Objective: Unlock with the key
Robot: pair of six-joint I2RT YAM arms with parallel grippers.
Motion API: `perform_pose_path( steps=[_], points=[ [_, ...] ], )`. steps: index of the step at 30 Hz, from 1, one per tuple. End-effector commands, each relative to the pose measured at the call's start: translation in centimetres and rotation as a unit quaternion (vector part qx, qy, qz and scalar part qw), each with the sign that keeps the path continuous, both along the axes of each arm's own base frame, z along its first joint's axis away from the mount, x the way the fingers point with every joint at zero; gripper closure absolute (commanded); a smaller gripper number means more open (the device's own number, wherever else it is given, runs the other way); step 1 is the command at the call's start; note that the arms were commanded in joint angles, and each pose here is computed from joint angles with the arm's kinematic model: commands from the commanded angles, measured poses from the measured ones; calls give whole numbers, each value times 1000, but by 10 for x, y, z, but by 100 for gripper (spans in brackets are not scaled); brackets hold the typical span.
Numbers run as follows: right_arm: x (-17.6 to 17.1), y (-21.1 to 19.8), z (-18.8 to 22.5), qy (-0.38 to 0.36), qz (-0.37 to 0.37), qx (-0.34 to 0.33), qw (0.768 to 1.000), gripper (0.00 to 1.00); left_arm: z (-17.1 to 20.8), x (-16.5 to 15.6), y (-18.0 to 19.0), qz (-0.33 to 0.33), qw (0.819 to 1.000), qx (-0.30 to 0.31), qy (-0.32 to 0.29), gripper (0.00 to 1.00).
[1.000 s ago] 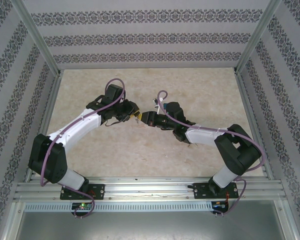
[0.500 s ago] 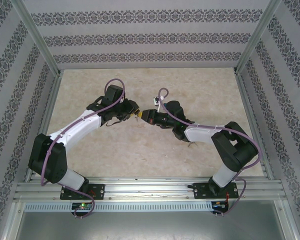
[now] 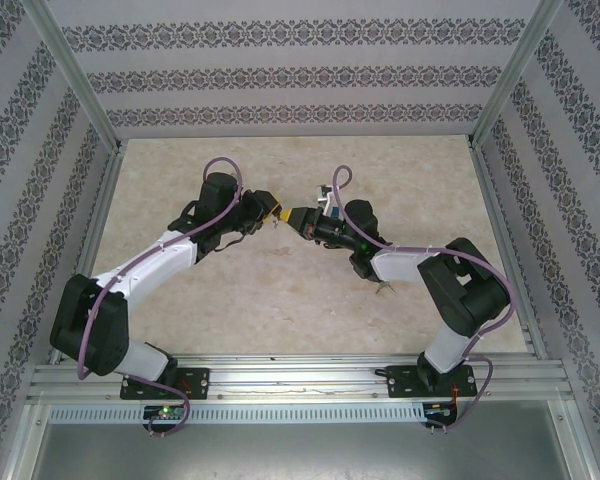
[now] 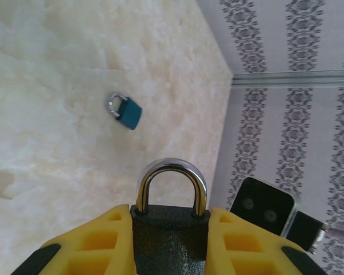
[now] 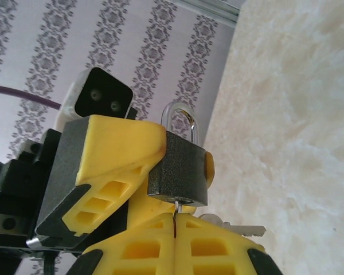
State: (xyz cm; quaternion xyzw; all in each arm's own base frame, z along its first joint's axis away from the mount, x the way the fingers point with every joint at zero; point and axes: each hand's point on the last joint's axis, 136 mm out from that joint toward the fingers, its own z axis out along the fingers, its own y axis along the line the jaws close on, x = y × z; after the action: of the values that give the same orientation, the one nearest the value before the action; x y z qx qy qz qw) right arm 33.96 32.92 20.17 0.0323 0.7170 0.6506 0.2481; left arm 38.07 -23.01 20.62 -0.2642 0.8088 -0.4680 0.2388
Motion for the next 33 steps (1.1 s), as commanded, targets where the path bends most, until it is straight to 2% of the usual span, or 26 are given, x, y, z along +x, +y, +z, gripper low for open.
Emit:
perform_pose_path(
  steps=[1, 14, 17, 22, 26, 33],
  points=[
    [-11, 6, 38, -46, 32, 62, 996, 100, 41, -9, -23, -54, 995, -67, -53, 92],
    [-8, 9, 52, -37, 45, 117, 991, 100, 61, -7, -24, -52, 989, -108, -87, 92],
    [-7, 8, 45, -36, 40, 96, 994, 100, 59, -9, -23, -53, 991, -93, -79, 92],
    [-6, -1, 25, -28, 24, 54, 998, 85, 46, -12, -12, -43, 997, -39, -48, 91],
    [-9, -6, 6, -17, 20, 17, 1000, 78, 32, -16, -3, -30, 999, -2, -14, 90],
    [-19, -18, -28, -10, 5, -71, 997, 76, 11, -21, 9, -15, 999, 43, 28, 88]
  ],
)
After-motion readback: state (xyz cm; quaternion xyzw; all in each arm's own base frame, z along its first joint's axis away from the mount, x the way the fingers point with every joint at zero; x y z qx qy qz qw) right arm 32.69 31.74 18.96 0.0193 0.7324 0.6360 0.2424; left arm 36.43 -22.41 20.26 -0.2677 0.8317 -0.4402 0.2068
